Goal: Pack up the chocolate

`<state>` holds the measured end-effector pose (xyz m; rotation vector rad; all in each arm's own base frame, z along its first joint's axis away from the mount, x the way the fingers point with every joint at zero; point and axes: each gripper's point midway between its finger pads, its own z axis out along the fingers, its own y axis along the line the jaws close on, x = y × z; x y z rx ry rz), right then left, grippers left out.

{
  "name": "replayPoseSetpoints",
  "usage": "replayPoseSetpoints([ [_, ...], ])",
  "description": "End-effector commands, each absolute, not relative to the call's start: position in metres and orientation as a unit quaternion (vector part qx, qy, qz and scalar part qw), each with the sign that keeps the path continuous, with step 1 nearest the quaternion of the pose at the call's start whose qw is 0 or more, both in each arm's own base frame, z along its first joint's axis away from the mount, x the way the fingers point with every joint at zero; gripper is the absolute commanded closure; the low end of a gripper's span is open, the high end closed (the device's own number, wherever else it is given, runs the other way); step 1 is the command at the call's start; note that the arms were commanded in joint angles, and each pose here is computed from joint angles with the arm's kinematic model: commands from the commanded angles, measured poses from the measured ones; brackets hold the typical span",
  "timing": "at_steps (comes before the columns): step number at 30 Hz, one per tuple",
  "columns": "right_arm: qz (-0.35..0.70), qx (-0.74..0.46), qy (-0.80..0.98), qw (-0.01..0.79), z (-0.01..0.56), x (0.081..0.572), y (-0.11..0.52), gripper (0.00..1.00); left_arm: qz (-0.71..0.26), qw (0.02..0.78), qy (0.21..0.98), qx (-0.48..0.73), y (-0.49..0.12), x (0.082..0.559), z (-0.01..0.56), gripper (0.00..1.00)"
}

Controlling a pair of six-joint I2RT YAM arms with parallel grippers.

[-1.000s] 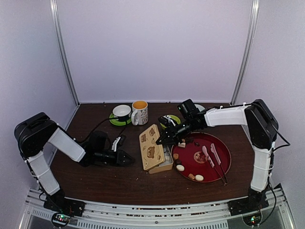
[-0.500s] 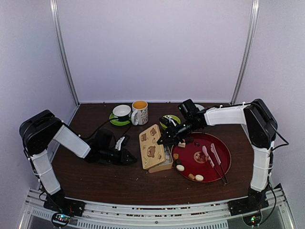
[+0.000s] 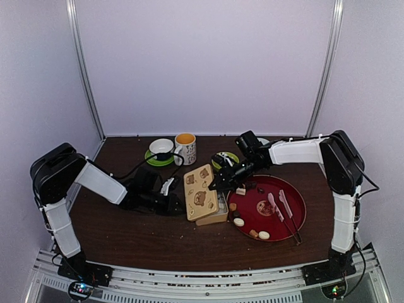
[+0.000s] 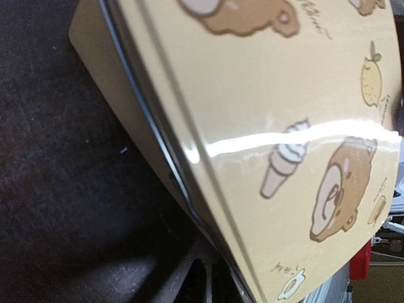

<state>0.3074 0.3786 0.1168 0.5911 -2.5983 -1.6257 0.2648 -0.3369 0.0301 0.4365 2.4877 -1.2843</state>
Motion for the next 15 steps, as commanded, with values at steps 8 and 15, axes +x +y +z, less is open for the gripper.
replayPoseSetpoints([
  [8, -0.467, 0.181, -0.863, -0.059, 0.116, 0.339, 0.367, 0.76, -0.460, 0.177, 0.852, 0.177, -0.352, 0.276, 0.051, 0.93],
  [15, -0.398, 0.186, -0.894, -0.092, 0.115, 0.344, 0.346, 0.69, -0.455, 0.182, 0.854, 0.176, -0.352, 0.280, 0.055, 0.92],
])
